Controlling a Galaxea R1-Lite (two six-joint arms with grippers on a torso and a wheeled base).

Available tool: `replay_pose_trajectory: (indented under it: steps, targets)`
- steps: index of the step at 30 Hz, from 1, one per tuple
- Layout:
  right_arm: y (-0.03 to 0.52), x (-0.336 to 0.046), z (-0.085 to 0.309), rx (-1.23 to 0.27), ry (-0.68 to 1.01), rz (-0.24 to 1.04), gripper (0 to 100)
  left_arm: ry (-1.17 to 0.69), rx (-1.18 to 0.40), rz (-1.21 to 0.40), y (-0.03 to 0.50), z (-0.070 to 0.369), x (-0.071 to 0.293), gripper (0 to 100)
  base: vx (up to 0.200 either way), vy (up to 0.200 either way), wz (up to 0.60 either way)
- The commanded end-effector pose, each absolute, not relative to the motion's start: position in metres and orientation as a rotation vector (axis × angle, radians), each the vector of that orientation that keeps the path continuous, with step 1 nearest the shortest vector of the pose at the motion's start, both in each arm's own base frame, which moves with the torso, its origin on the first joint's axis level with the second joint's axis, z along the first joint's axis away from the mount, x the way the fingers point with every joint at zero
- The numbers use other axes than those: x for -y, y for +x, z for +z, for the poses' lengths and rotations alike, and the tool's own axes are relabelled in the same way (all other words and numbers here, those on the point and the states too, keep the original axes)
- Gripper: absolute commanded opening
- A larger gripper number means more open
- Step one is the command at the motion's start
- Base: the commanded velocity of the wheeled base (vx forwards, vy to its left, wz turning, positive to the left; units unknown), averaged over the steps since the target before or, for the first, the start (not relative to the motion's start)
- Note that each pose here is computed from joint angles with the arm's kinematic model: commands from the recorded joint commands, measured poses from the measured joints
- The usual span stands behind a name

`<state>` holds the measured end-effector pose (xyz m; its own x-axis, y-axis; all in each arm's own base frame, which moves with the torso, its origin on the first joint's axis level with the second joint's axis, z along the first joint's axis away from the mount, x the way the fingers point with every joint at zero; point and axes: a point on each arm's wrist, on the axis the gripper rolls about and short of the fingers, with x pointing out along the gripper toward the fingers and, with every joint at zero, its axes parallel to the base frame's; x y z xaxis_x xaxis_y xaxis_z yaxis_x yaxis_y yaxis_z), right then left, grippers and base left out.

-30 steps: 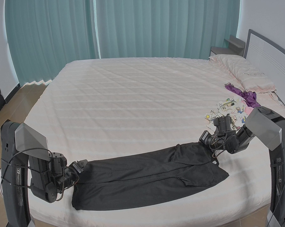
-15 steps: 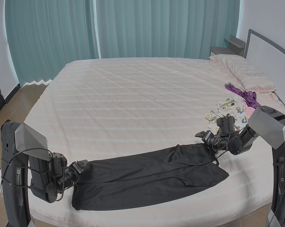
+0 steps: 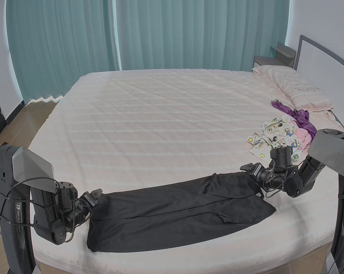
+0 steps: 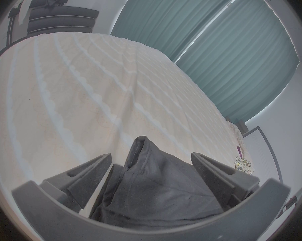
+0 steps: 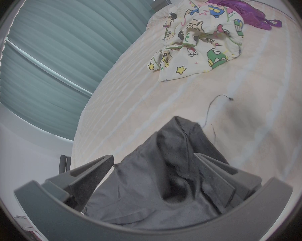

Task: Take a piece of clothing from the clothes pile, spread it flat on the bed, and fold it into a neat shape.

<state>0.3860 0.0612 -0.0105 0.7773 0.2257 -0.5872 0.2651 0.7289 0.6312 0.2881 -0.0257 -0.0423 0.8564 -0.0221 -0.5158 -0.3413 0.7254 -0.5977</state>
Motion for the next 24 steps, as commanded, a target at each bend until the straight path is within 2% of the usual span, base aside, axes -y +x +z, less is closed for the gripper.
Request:
replay_pose_trajectory:
  steps: [1, 8, 18, 24]
  targets:
    - [0.376, -0.059, -0.019, -0.719, 0.770, -0.032, 100, -0.751, -0.493, 0.167, 0.283, -0.029, 0.027, 100, -0.200, 0.000, 0.00]
    - [0.377, -0.060, -0.021, -0.720, 0.783, -0.036, 100, -0.756, -0.492, 0.158, 0.281, -0.025, 0.027, 100, -0.200, 0.000, 0.00]
    - [0.380, -0.059, -0.021, -0.696, 0.810, -0.034, 100, -0.763, -0.374, 0.111, 0.315, -0.015, 0.029, 100, 0.000, 0.000, 0.00]
    - [0.380, -0.062, -0.025, -0.684, 0.807, -0.020, 100, -0.738, -0.432, 0.143, 0.349, -0.009, 0.033, 100, 0.000, 0.000, 0.00]
